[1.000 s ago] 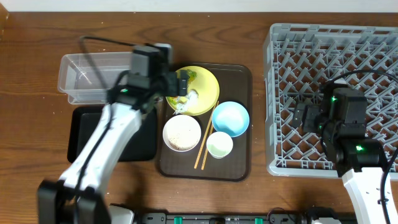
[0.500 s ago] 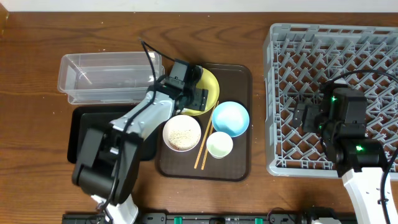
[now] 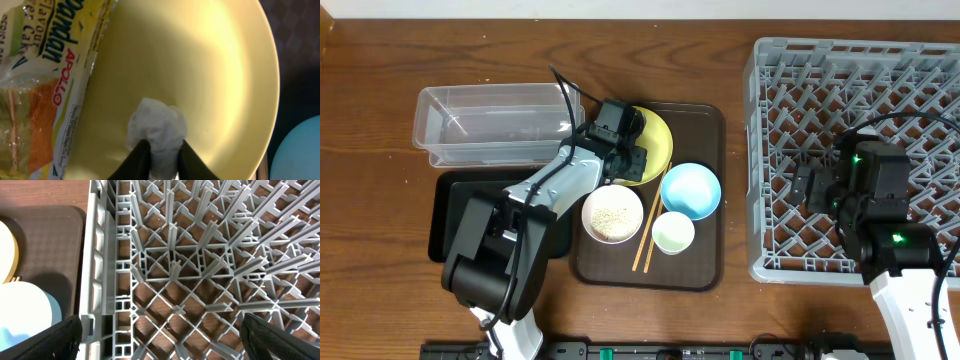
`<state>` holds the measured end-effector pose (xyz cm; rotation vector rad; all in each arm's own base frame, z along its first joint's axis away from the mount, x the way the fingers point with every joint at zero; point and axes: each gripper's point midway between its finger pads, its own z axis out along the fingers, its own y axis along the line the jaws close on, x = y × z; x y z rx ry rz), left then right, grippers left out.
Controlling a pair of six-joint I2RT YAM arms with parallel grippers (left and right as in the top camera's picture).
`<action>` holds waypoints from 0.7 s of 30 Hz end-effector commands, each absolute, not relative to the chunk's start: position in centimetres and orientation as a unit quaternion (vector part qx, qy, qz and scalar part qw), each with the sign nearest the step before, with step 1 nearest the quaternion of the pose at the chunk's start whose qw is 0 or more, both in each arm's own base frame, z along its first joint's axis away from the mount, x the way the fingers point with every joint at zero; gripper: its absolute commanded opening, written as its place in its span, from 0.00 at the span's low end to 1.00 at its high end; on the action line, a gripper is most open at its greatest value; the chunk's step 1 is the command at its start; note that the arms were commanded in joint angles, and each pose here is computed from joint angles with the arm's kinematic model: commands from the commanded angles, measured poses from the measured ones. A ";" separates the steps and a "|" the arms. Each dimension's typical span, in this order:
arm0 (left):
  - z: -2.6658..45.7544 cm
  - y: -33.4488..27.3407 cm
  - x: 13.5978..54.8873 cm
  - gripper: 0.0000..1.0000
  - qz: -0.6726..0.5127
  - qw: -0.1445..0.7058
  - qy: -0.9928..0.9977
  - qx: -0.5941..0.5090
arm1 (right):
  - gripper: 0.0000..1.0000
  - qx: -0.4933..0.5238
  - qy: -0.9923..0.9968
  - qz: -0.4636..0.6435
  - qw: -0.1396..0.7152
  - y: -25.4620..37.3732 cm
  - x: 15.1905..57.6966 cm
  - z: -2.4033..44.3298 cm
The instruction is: Sort waste into correct bins and load items into the dishwasher rack
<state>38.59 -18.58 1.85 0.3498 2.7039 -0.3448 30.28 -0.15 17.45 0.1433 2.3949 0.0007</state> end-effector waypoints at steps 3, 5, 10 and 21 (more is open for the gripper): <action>2.5 -19.0 39.0 0.06 -0.127 0.203 0.962 0.129 | 0.99 0.048 0.927 0.004 0.372 0.2 30.5 18.3; 3.4 -19.0 39.2 0.06 -0.130 0.213 0.960 0.129 | 0.99 0.048 0.927 0.004 0.372 0.2 30.5 18.3; 8.7 -18.9 40.3 0.06 -0.143 0.275 0.943 0.126 | 0.99 0.048 0.927 0.003 0.372 0.2 30.5 18.3; 19.9 -6.3 43.3 0.08 -0.006 0.432 0.902 -0.015 | 0.99 0.048 0.927 0.003 0.372 0.2 30.6 18.3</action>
